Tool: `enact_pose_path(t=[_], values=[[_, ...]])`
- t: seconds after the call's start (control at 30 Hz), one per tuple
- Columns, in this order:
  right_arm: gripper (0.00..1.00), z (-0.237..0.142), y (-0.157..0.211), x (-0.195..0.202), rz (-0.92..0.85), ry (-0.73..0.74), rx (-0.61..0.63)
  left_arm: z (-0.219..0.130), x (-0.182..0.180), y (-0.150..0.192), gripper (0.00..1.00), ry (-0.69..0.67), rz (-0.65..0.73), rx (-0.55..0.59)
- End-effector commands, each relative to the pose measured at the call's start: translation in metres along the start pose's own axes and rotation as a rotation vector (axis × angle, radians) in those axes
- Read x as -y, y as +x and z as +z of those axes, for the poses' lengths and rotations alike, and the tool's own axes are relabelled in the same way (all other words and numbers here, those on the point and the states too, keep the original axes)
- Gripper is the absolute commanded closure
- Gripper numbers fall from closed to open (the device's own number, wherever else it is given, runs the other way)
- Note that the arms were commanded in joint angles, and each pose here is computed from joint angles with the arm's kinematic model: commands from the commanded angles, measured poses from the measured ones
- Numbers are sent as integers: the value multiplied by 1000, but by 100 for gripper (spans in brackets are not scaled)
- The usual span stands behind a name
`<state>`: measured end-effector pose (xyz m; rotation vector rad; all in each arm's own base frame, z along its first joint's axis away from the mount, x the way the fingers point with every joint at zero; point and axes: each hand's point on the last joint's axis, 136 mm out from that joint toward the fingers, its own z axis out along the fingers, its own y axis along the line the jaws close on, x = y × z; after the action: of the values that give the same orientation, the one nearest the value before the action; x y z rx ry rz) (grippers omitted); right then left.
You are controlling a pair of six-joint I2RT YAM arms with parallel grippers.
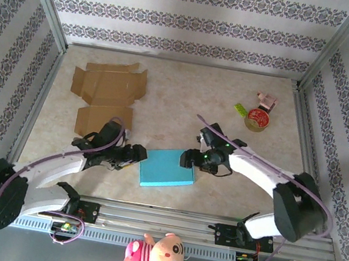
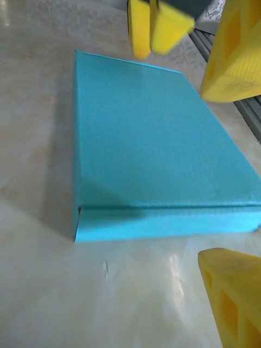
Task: Fold the paper box
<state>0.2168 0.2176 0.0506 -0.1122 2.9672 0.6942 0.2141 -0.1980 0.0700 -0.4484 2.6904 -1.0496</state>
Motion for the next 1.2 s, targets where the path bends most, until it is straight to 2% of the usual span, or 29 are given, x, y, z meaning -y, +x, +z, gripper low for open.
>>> enact_pose_path(t=[0.0,0.13,0.27,0.37,0.5,0.67,0.8,0.9,0.93,1.03,1.1,1.17], values=[[28,7,-3,-30,-18,-106,-1,21,14,0,34,41,-4,6],[40,8,-18,-38,29,-131,58,45,26,-3,55,67,1,-17],[48,3,-60,-20,142,-102,188,69,44,-39,60,30,70,35],[48,-4,-114,-2,197,-83,304,98,73,-93,61,37,157,106],[48,-11,-207,32,187,25,451,149,107,-185,66,42,214,234],[48,-18,-304,67,157,155,540,200,145,-269,67,3,309,370],[42,-27,-360,95,174,192,599,217,160,-322,60,-28,333,495],[35,-43,-385,101,160,194,604,216,168,-343,49,-22,341,556],[30,-54,-389,98,140,200,609,210,172,-346,46,-16,350,570],[14,-100,-394,91,71,276,663,176,190,-355,36,-28,404,617],[9,-131,-390,79,30,277,688,145,200,-356,26,-34,430,637],[7,-151,-378,62,-5,255,693,112,196,-352,15,-61,422,638]])
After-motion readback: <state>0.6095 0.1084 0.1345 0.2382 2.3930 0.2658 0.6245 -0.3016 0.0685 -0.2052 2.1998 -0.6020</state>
